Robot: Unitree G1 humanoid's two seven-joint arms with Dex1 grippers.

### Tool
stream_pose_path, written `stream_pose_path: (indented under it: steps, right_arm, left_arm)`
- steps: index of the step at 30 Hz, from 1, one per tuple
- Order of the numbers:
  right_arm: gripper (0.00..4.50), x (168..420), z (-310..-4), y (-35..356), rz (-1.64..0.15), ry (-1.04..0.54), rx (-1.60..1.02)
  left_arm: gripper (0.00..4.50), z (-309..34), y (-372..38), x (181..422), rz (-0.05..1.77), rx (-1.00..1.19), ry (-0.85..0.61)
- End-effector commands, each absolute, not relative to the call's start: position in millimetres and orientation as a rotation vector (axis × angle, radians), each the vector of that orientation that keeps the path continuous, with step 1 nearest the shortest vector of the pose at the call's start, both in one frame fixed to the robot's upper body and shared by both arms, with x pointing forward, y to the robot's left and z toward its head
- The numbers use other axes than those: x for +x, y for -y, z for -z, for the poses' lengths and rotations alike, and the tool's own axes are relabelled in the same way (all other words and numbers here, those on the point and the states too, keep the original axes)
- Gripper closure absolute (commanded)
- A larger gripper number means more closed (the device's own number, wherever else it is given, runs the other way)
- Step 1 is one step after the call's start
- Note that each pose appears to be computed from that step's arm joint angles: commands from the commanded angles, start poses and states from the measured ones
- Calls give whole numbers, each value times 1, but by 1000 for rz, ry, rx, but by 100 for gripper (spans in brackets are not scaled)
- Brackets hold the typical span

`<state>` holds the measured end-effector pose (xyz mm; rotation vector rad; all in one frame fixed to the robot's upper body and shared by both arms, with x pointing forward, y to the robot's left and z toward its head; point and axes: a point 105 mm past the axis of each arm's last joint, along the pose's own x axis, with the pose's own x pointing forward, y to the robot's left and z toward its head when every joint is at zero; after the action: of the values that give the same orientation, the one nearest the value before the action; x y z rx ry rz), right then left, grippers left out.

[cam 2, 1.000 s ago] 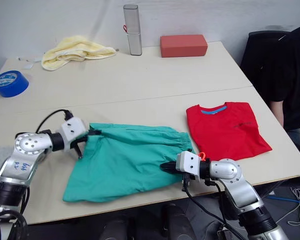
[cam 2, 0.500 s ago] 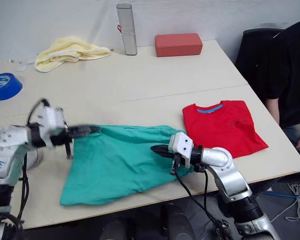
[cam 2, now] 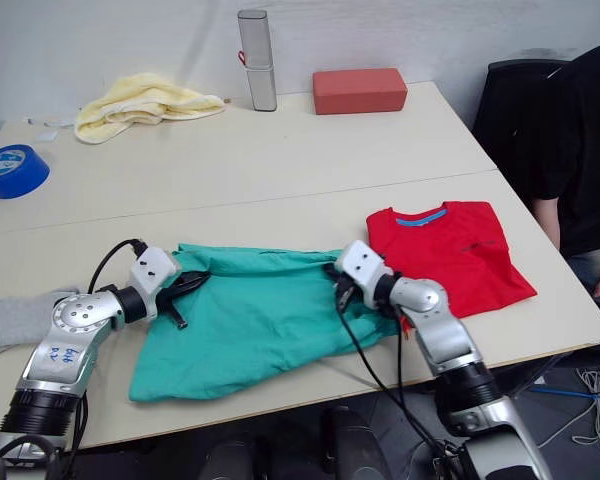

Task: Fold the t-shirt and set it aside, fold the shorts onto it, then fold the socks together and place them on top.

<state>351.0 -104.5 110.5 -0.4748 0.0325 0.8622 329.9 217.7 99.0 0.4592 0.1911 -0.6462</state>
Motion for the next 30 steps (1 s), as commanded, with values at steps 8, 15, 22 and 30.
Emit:
stream_pose_path:
  steps: [8, 15, 22, 30]
  right_arm:
    - [449, 325, -166, 154, -872, 85, -63]
    - [260, 258, -163, 177, -911, -172, 191]
    - [16, 203, -149, 183, -858, -470, 489]
    - [0, 182, -123, 180, -573, -672, 770]
  left_arm:
    - [450, -152, -211, 319, 762, 326, 120]
    - [413, -163, -167, 276, 1171, 256, 142]
    - [208, -158, -132, 273, 1287, 289, 197]
    - [406, -114, -121, 277, 1331, 430, 81]
